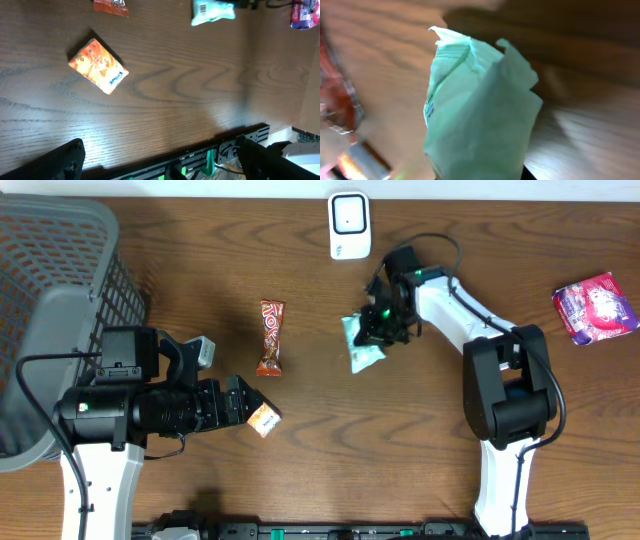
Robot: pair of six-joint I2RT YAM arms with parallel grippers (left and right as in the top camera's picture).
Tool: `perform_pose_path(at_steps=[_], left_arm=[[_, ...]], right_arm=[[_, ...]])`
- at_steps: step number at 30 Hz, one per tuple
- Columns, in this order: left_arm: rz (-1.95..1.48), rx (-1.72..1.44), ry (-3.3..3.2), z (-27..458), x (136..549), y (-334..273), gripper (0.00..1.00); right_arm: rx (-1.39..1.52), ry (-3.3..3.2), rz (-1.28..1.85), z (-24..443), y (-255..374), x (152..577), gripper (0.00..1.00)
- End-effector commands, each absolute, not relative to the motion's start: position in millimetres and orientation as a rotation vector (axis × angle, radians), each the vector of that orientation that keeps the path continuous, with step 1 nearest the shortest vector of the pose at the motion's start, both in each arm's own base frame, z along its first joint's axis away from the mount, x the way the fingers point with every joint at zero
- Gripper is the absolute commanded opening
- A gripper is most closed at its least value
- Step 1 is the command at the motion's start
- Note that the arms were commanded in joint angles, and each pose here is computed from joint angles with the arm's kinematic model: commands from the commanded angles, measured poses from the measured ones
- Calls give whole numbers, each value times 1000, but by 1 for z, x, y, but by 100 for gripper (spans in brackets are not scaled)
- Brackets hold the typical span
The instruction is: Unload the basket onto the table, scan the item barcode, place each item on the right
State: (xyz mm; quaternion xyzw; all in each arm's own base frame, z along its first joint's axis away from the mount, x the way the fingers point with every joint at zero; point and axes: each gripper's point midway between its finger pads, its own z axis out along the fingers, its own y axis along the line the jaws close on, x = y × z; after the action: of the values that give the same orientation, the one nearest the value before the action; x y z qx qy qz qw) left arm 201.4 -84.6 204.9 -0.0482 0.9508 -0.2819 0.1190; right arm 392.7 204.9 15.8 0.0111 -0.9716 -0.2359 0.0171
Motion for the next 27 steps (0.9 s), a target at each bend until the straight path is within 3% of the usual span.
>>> perform_pose_path(at_steps=[1, 8, 12, 20, 27], left_arm=[[-810, -126, 2786, 203, 201, -84, 98], [-810, -126, 2786, 203, 201, -84, 98], [-810, -127, 2786, 203, 201, -84, 98], [-810, -126, 2786, 203, 201, -84, 98], [-810, -126, 2786, 203, 201, -84, 98]], right_arm=[[68, -3230, -424, 50, 182, 424, 1], [24, -3376, 659, 91, 122, 432, 1], [40, -3353, 1029, 93, 116, 425, 1], [146, -3327, 1029, 44, 145, 401, 1], [251, -3366, 941, 35, 179, 390, 7]])
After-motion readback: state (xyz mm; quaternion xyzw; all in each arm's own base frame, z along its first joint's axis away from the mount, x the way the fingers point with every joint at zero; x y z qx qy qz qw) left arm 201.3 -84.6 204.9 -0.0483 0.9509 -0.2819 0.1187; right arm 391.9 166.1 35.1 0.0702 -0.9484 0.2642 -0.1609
